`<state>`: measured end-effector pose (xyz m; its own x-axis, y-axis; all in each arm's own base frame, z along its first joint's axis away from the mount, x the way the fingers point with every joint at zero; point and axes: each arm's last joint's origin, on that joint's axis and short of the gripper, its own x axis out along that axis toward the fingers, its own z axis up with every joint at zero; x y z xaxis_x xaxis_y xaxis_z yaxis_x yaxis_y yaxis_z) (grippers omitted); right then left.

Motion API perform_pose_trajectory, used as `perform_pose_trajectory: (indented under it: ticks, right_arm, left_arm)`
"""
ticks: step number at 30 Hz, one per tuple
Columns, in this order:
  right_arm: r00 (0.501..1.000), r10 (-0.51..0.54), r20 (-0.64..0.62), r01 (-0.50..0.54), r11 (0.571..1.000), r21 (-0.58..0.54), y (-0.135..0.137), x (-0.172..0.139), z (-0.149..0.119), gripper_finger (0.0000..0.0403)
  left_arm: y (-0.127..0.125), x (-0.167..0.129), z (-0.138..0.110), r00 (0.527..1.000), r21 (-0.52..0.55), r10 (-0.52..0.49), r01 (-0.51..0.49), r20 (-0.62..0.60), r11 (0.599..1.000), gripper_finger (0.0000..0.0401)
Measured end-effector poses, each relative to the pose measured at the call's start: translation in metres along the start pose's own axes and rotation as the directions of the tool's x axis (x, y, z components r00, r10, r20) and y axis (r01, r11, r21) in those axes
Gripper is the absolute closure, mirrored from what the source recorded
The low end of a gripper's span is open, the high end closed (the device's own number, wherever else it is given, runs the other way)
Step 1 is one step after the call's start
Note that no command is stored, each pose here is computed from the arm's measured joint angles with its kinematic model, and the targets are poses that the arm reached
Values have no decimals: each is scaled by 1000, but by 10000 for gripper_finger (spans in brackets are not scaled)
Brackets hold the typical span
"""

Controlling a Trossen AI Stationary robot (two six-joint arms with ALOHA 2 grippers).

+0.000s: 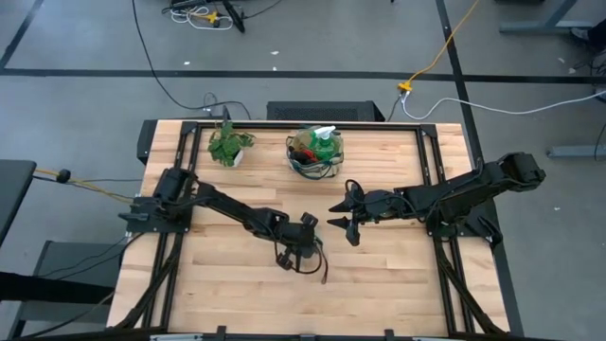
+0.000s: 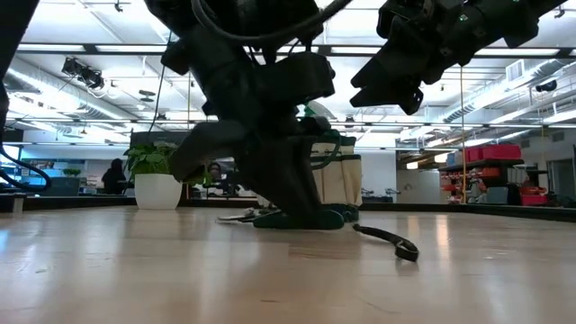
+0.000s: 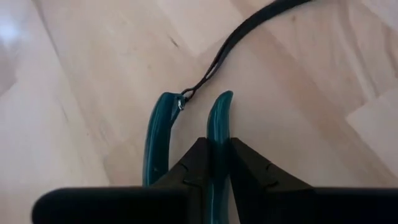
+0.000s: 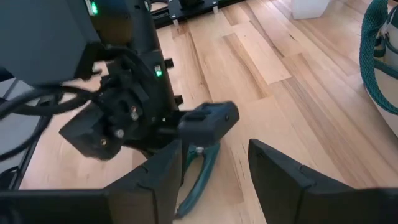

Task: Pick & Place Garden tools in Gardening bag
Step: Put the green shear scissors into the gardening bag, then put the green garden scissors into the gardening bag

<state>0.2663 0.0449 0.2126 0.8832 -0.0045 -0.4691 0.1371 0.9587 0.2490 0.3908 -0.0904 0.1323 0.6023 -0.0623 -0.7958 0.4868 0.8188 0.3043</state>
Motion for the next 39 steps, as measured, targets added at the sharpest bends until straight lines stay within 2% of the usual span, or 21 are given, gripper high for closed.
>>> perform_pose_trajectory:
  ticks: [5,13,25,30,35,39]
  right_arm:
    - [1000,-2,-5,2,1000,-1,0,0,0,217]
    - [1000,-3,-8,3,1000,-1,0,0,-1,217]
    - [1000,-4,-9,4,1000,-2,0,0,-1,217]
    - [1000,-6,-16,6,1000,-3,-1,0,-2,217]
    - [1000,-6,-17,6,1000,-2,-1,0,-2,217]
    - [998,-30,-52,33,997,65,-2,1,-6,217]
  left_arm:
    - [3,-13,3,1000,-51,15,-15,-4,999,354]
    - [13,-47,12,995,-88,98,-97,3,991,361]
    - [26,-94,12,978,-106,200,-205,-50,973,398]
    - [35,-106,9,977,-133,208,-213,-52,968,398]
    - [41,-108,6,985,-154,170,-174,-36,973,385]
    - [43,-108,2,985,-180,160,-169,-61,969,368]
